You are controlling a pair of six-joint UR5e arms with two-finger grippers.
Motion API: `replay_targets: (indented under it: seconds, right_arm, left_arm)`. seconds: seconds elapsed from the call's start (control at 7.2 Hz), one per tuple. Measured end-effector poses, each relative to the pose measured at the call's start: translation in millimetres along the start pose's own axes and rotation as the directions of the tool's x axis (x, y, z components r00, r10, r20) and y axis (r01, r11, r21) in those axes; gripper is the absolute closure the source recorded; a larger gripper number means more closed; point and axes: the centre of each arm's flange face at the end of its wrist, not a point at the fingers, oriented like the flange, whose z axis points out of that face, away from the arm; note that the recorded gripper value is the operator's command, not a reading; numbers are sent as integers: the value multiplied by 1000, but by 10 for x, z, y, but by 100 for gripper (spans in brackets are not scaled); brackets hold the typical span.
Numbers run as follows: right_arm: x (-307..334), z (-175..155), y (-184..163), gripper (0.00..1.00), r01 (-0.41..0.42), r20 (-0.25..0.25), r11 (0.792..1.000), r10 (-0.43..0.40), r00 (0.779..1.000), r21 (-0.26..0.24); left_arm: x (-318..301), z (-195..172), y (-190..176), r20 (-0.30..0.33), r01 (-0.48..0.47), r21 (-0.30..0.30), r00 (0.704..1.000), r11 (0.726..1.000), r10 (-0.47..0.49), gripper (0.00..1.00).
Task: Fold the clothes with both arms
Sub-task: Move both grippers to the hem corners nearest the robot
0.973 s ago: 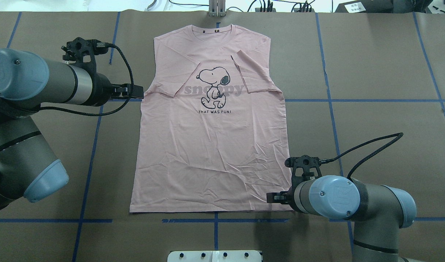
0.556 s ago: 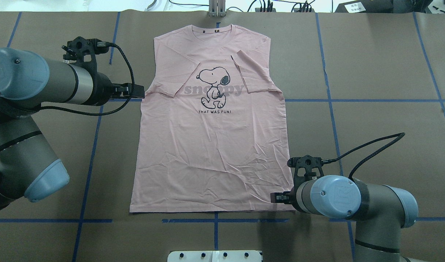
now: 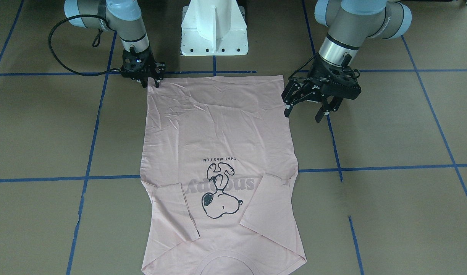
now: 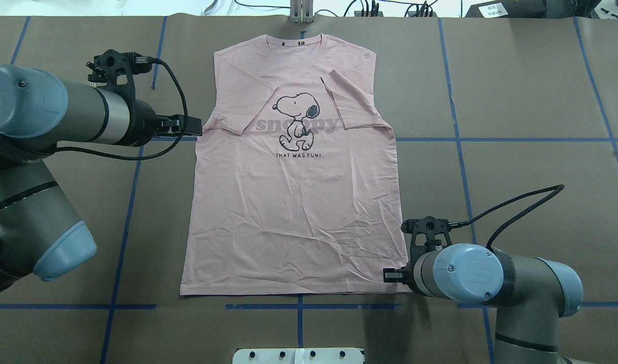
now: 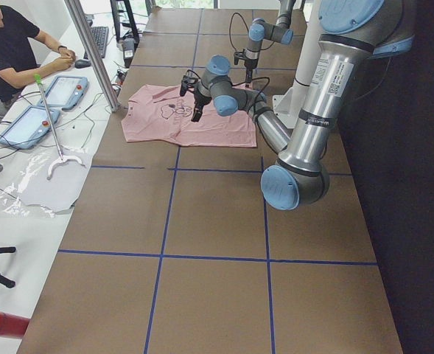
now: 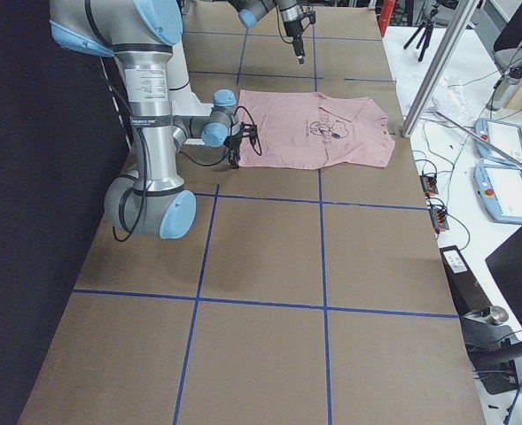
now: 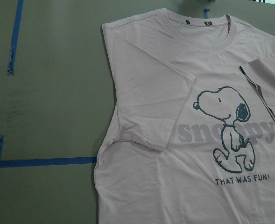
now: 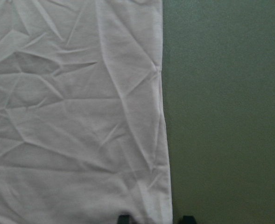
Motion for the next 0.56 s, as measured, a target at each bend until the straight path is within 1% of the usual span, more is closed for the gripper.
replay_targets:
  seconds: [0.28, 0.56]
  right_arm:
    - [-4, -6, 4, 100, 2, 1, 1000, -2, 1000, 5]
    - [-24, -60, 1, 100, 2, 12, 1000, -2, 1000, 4]
  left_arm:
    - [2, 1, -1, 1, 0, 0, 1000, 1000, 0, 0]
    - [-4, 17, -2, 3, 0, -1, 1000, 1000, 0, 0]
